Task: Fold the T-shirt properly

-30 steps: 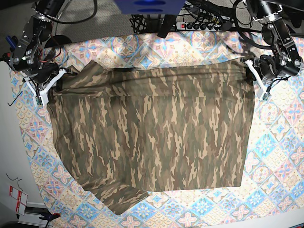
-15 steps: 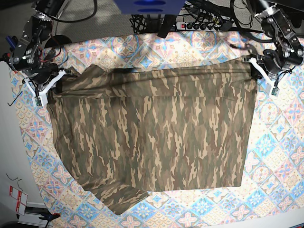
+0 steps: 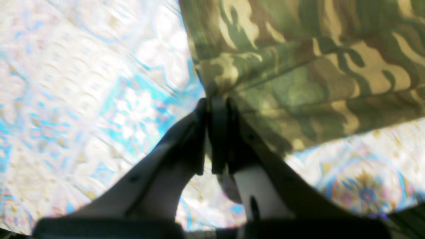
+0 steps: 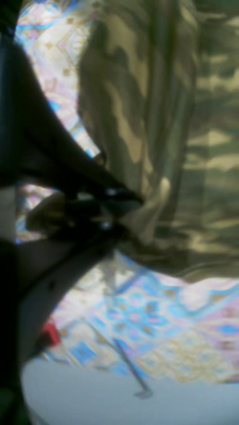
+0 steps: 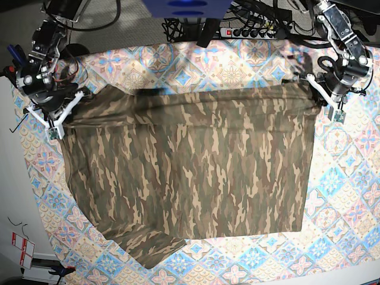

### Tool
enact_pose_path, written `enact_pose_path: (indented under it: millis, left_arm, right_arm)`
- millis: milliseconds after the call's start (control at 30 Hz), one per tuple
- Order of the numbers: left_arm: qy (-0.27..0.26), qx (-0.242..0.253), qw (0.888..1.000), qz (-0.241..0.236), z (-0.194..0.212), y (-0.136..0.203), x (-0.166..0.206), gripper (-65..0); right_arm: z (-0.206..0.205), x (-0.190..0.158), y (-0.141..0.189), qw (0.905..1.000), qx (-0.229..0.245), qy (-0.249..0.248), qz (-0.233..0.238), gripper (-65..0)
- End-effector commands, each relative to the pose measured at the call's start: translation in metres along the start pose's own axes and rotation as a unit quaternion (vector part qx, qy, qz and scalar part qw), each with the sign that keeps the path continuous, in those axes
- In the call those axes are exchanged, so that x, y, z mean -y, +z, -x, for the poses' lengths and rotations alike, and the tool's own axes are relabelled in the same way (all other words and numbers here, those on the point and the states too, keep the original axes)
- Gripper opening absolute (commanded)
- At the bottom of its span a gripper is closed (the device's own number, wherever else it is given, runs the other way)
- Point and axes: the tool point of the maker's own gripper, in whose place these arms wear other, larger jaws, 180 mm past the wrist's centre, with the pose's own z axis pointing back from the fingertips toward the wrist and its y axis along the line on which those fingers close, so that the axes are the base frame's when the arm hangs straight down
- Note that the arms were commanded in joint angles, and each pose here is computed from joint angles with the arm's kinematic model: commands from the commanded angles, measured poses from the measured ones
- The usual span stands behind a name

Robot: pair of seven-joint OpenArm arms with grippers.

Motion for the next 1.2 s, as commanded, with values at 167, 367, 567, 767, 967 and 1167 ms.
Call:
enact_pose_path:
  millis: [167,367,567,767,967,1167]
  left_arm:
    - [-0.007,0.006,1.0,-0.029,-0.016,-0.002,-0.011,-61.9]
    - [-0.004,-0.008,0.999,-0.045,-0.027,-0.003,-0.02,-61.9]
    - [-0.008,0.009,0.999,-0.049,-0.048,-0.004,-0.022,-61.9]
    - [-0.044,-0.038,0.997,-0.045,-0.029,-0.009,-0.009,-61.7]
    - [-0.049,-0.083,0.995,-0.034,0.013,-0.004,-0.002,-56.4]
    - [-0.052,-0.127,0.99,-0.026,0.052,0.003,0.003,-34.1]
  right_arm:
    - [-0.025,-0.011,-0.005,0.9997,0.022,0.015,0.003,-64.8]
    - [-0.032,-0.016,-0.007,0.9994,0.028,0.019,-0.003,-64.8]
    - [-0.042,-0.014,-0.017,0.9995,0.03,0.011,-0.008,-64.8]
    - [-0.038,-0.016,-0.022,0.9996,0.022,0.005,-0.014,-64.8]
    - [-0.037,-0.016,-0.023,0.9997,0.021,0.004,-0.015,-64.8]
    - [-0.037,-0.017,-0.023,0.9997,0.021,0.005,-0.015,-64.8]
